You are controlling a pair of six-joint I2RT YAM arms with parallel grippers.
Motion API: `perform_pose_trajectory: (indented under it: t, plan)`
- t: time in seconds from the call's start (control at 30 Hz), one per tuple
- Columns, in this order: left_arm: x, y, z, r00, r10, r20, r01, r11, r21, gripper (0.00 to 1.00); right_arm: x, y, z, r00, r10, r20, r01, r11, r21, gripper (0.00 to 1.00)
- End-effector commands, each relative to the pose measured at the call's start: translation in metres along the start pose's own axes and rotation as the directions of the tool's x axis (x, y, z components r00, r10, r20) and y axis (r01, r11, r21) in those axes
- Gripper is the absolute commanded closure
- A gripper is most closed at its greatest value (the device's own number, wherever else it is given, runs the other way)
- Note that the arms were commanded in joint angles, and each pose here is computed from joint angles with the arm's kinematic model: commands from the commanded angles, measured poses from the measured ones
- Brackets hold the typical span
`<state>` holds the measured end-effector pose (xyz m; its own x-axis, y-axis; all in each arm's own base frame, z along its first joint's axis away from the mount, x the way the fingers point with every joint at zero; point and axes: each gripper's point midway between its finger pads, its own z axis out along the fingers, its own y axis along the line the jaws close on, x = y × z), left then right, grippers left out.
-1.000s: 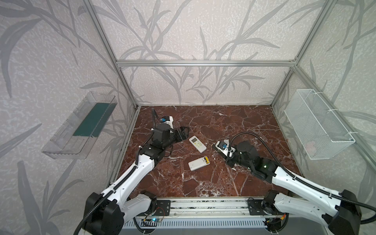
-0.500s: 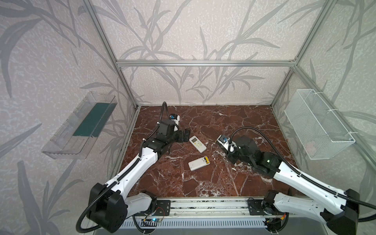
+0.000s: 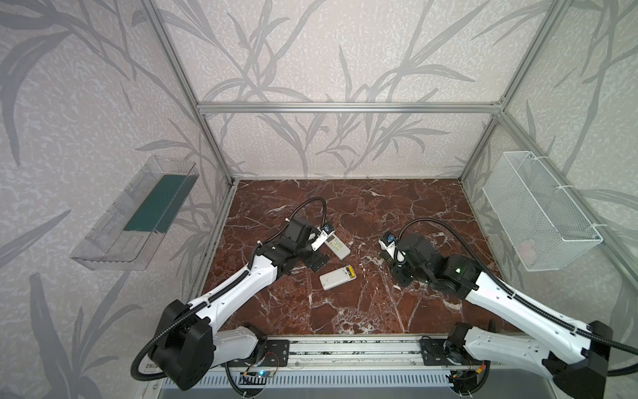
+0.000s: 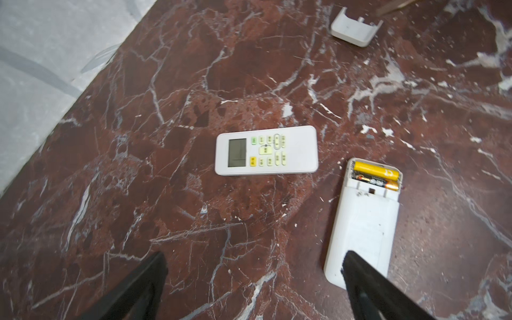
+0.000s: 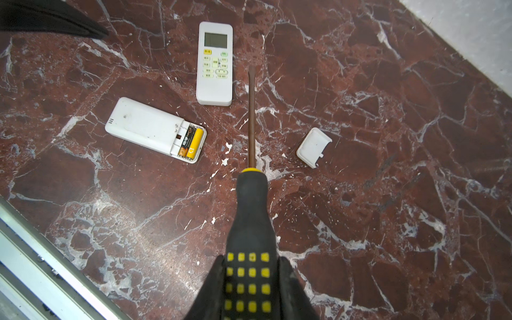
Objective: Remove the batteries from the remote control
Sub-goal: 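Grasp the opened white remote with the left gripper while the right holds the screwdriver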
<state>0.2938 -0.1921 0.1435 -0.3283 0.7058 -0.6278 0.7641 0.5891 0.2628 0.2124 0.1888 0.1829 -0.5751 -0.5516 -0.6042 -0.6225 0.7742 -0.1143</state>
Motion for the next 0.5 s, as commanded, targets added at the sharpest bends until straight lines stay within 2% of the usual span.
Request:
perform_pose_trajectory:
  t: [0.0,0.17,0.47]
  plan:
    - [0.011,-0.023,0.004,0.984,0.173,-0.029,-0.171,0.983,0.07,0.0,0.009,0.003,-0.002,0.999,0.017,-0.044,-0.018,1.0,-0.012,1.0]
    - [0.022,-0.04,0.011,0.973,0.223,-0.065,-0.215,0.97,0.114,0.02,0.011,0.007,0.003,0.999,-0.011,-0.041,0.01,0.999,-0.031,1.0]
    - [0.025,-0.049,0.019,0.974,0.217,-0.071,-0.209,0.972,0.11,0.02,0.03,0.018,0.015,0.998,-0.016,-0.059,0.011,0.996,-0.089,1.0]
